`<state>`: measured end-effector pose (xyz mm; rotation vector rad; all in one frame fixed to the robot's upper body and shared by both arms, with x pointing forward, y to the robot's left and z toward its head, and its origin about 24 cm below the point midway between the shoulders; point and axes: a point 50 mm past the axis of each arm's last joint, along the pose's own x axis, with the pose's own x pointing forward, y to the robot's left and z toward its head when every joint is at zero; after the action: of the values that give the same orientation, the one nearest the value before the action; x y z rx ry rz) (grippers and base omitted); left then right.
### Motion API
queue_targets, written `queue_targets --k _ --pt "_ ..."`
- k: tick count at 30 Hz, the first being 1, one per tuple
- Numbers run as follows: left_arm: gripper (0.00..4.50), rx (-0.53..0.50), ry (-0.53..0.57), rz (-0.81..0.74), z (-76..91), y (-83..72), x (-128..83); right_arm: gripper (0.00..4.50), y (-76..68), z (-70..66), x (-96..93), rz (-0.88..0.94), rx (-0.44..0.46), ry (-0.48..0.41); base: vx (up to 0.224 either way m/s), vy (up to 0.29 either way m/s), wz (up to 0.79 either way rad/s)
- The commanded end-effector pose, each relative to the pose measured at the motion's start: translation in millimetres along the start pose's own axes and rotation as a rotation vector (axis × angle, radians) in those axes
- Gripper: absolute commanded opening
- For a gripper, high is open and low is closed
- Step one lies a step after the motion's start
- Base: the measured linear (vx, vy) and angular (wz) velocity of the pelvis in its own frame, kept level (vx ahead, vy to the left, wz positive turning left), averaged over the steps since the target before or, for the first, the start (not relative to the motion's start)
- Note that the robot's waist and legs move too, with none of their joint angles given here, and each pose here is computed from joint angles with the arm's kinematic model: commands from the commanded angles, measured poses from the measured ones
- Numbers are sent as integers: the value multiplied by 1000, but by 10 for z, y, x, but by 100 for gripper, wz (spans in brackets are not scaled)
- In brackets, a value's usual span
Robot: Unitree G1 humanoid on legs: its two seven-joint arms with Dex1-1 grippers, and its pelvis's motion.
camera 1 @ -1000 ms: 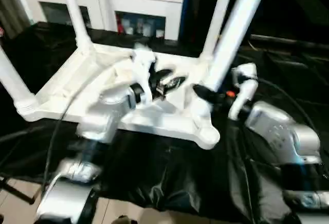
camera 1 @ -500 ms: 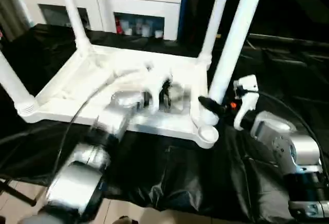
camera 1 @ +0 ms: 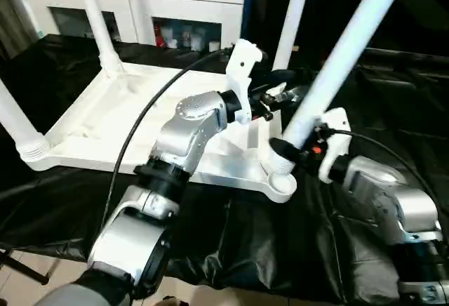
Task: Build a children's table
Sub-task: Insert table leg to table base
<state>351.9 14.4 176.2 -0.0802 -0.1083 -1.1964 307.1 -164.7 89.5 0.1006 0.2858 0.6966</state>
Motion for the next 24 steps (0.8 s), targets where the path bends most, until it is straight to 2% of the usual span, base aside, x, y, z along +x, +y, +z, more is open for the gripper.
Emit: queue_targets --k 1,2,3,4,5,8,10,11,13,14,15,17,19,21,24 --pt "271 3 13 -44 -8 -91 74 190 41 31 24 21 -26 -3 0 0 0" --pt "271 2 15 -28 -12 -71 65 190 41 31 25 21 -27 -3 0 0 0" --pt "271 17 36 63 -27 51 5 190 40 29 25 18 -29 -3 0 0 0" --pt "271 17 36 63 -27 51 5 190 40 29 25 18 -29 -3 0 0 0" --pt "271 40 60 132 -42 159 -64 190 35 27 23 11 -30 -4 0 0 0" --pt "271 69 91 166 -67 234 -136 190 20 26 19 -3 -30 -6 0 0 0" --pt "288 103 172 161 -156 330 -303 190 -24 27 6 -37 -29 -10 0 0 0" --pt "299 103 172 161 -156 330 -303 190 -24 27 6 -37 -29 -10 0 0 0" --pt "305 131 325 30 -402 330 -549 190 -87 18 -19 -74 -26 -3 0 0 0" --pt "308 126 363 -22 -471 303 -601 190 -95 15 -24 -76 -27 0 0 0 0" --pt "332 122 385 -54 -513 288 -630 190 -99 14 -27 -77 -28 1 0 0 0" --pt "340 75 425 -138 -609 233 -696 190 -108 11 -35 -79 -30 6 0 0 0" --pt "340 52 452 -191 -673 194 -736 190 -115 10 -40 -81 -33 11 0 0 0" --pt "311 64 468 -206 -701 186 -748 190 -117 10 -42 -81 -35 12 0 0 0" --pt "304 122 543 -223 -828 192 -765 190 -124 10 -48 -83 -42 19 0 0 0"
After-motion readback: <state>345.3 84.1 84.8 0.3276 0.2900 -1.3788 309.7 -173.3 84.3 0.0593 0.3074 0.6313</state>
